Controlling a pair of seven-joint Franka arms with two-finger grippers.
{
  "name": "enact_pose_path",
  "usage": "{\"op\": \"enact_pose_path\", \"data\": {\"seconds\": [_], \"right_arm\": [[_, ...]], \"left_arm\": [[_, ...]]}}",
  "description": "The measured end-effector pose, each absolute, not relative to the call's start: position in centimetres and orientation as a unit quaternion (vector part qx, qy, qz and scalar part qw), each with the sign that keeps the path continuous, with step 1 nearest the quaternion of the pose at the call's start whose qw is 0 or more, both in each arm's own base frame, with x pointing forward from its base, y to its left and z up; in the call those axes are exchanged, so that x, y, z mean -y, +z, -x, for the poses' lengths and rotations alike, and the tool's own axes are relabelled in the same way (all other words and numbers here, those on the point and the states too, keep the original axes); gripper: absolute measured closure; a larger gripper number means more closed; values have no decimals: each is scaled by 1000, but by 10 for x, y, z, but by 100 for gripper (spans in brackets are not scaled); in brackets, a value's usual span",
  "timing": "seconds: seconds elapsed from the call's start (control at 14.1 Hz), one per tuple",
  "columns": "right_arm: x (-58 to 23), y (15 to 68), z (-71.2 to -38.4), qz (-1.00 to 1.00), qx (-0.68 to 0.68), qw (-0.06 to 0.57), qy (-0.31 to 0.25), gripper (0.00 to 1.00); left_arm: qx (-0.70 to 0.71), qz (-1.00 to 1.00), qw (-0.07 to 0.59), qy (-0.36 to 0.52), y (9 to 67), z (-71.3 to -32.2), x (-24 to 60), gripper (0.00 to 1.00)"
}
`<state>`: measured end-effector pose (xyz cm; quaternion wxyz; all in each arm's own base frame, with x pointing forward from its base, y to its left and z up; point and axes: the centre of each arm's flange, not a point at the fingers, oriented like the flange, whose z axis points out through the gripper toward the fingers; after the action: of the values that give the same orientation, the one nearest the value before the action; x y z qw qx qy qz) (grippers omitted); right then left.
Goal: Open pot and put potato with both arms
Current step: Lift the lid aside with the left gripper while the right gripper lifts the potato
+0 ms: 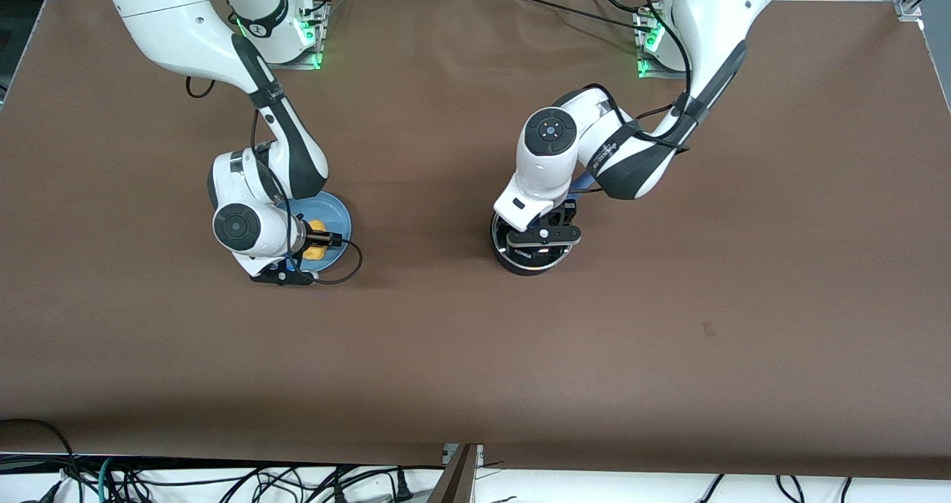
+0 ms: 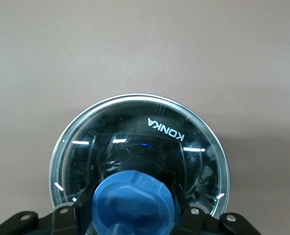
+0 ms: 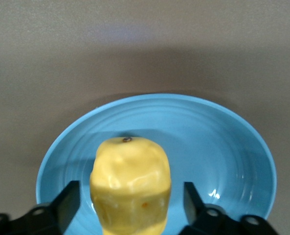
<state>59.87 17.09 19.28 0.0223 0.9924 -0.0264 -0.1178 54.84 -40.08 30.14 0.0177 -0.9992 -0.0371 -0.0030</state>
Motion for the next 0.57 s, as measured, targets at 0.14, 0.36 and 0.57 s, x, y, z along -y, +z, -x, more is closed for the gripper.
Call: {"op": "enact_pose_path", "data": {"seconds": [0.14,0.36,0.57], "right_arm": [[-170,192,-599,-992,27,23,-118,22],[-170,194,-600,-993,28,22,-116,41],[-173,204,-607,-994,27,18,-104,41]], "left_arm": [[49,999,23,0,324,-555,395,35],[47,998,40,-10,365,-563,374,35],[30,998,61,-11,392,-573,333,35]]}}
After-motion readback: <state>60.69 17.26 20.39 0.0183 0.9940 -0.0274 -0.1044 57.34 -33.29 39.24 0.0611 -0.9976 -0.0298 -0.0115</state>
